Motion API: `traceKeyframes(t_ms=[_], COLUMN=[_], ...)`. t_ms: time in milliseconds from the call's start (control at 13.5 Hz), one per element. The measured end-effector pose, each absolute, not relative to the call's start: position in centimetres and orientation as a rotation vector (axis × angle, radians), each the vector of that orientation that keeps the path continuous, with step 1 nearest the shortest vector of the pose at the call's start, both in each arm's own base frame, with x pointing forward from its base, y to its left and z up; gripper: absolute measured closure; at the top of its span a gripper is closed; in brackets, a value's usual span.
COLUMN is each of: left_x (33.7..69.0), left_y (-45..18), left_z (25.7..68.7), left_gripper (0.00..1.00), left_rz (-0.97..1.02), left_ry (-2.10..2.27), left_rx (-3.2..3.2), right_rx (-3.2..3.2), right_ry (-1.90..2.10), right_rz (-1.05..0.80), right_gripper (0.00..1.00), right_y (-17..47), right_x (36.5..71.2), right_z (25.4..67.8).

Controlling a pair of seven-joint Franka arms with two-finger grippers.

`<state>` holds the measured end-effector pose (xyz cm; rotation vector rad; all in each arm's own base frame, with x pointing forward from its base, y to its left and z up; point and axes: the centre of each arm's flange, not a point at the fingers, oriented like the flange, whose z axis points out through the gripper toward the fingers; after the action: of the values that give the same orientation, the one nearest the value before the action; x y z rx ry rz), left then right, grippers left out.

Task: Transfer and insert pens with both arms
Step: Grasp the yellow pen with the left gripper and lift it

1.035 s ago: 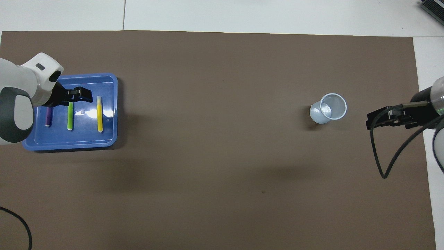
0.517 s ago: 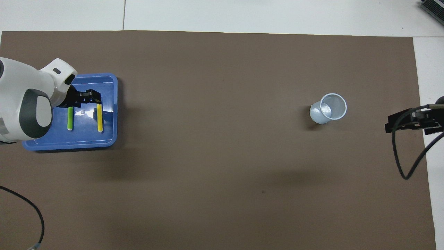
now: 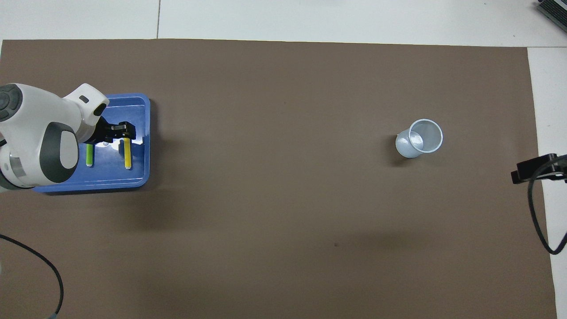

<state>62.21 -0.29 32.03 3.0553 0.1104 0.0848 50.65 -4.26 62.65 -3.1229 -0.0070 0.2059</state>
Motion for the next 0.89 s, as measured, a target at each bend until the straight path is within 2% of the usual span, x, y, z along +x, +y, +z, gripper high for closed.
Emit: traceKeyframes(t_ms=[296, 443, 591, 813, 887], left_x=[61.7, 61.6, 61.5, 61.4, 61.3], left_y=[-0.2, -0.2, -0.2, -0.2, -0.2], left_z=[31.2, 31.1, 30.9, 30.6, 30.6], left_gripper=[0.39, 0.54, 0.59, 0.6, 0.66], left_rz=[0.065, 0.063, 0.058, 0.055, 0.056], left_ry=[0.113, 0.113, 0.113, 0.114, 0.112], left_rx=[3.057, 3.057, 3.058, 3.058, 3.058], right_rx=[-3.12, -3.12, -3.123, -3.126, -3.125], right_ry=[-0.025, -0.025, -0.029, -0.055, -0.067], right_rz=[0.222, 0.225, 0.202, 0.164, 0.159], right_gripper=[0.0, 0.0, 0.0, 0.0, 0.0], right_y=[-4.3, -4.3, -4.2, -3.4, -3.0], right_x=[50.2, 50.2, 50.4, 50.7, 50.8], right_z=[62.4, 62.3, 62.4, 62.6, 62.6])
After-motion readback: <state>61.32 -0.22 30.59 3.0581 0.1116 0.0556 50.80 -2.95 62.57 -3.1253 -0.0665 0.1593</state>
